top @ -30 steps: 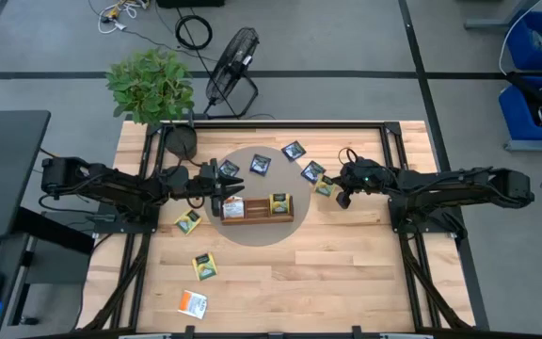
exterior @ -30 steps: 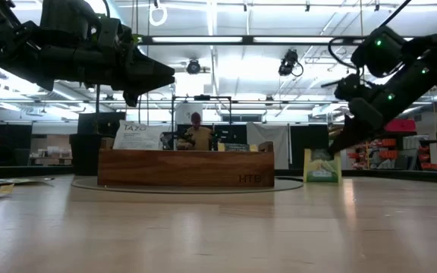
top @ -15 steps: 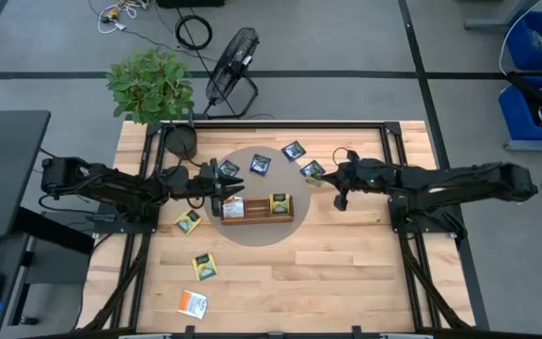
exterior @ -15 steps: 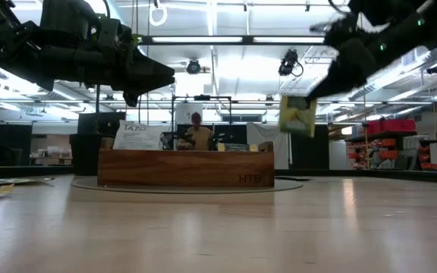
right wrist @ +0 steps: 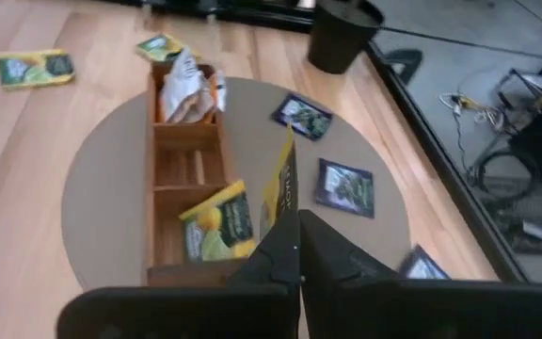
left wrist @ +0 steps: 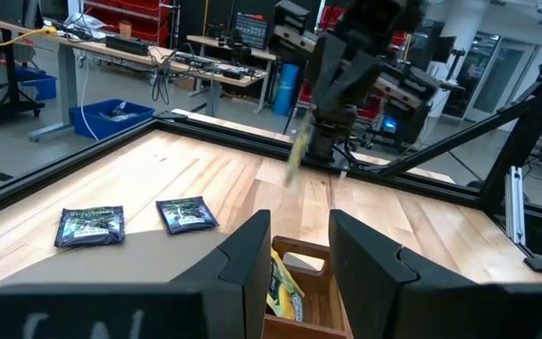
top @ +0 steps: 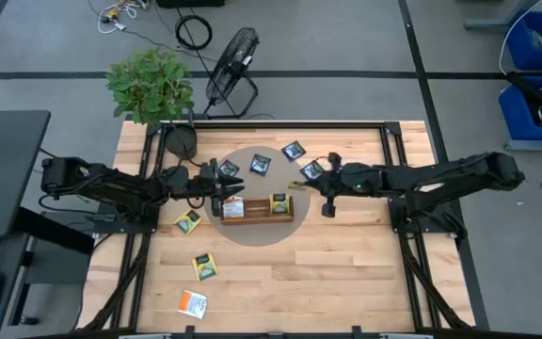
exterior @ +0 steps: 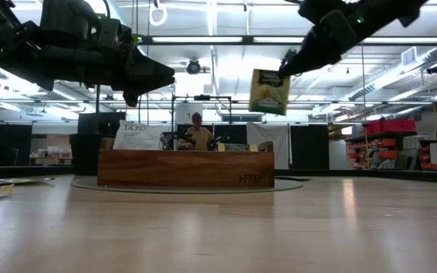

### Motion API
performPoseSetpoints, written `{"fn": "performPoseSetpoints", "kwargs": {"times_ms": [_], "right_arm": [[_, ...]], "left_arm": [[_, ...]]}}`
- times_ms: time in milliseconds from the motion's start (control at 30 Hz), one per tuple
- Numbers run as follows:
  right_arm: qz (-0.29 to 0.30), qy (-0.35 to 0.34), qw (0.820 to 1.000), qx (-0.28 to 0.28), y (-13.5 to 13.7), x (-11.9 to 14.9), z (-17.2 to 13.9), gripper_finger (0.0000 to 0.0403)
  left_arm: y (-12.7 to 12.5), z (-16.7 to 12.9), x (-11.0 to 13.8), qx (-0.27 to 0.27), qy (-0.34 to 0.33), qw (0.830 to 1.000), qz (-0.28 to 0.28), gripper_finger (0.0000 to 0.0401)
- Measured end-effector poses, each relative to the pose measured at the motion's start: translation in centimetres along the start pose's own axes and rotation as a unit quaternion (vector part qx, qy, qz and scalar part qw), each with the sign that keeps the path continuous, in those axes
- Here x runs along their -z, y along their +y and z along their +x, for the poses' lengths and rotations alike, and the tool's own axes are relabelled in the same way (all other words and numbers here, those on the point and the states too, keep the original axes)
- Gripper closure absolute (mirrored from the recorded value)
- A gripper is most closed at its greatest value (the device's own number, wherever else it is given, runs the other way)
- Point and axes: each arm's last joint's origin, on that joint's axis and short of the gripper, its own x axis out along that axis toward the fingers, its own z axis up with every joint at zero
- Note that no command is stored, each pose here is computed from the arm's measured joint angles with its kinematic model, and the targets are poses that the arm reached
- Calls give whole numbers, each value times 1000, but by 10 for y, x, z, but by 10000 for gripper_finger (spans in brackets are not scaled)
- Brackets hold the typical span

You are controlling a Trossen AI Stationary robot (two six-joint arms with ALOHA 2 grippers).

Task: Pick & Place Tea
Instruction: Put the top right yellow tea bag into the right compartment of the wooden organizer

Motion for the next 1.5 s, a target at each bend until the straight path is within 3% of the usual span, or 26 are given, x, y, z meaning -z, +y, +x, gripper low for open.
{"fn": "performPoseSetpoints", "kwargs": {"times_ms": [533, 967, 1500], "right_arm": [[-60, 26, 994, -87, 23, -22, 46, 403], [-53, 51, 993, -94, 28, -7, 76, 403], [-39, 78, 992, -94, 20, 2, 83, 403]], "left_arm": [[0, 0, 0, 0, 1, 1000, -2, 286], [0, 0, 0, 0, 1, 1000, -2, 286], [0, 0, 0, 0, 2, 1000, -4, 286]]}}
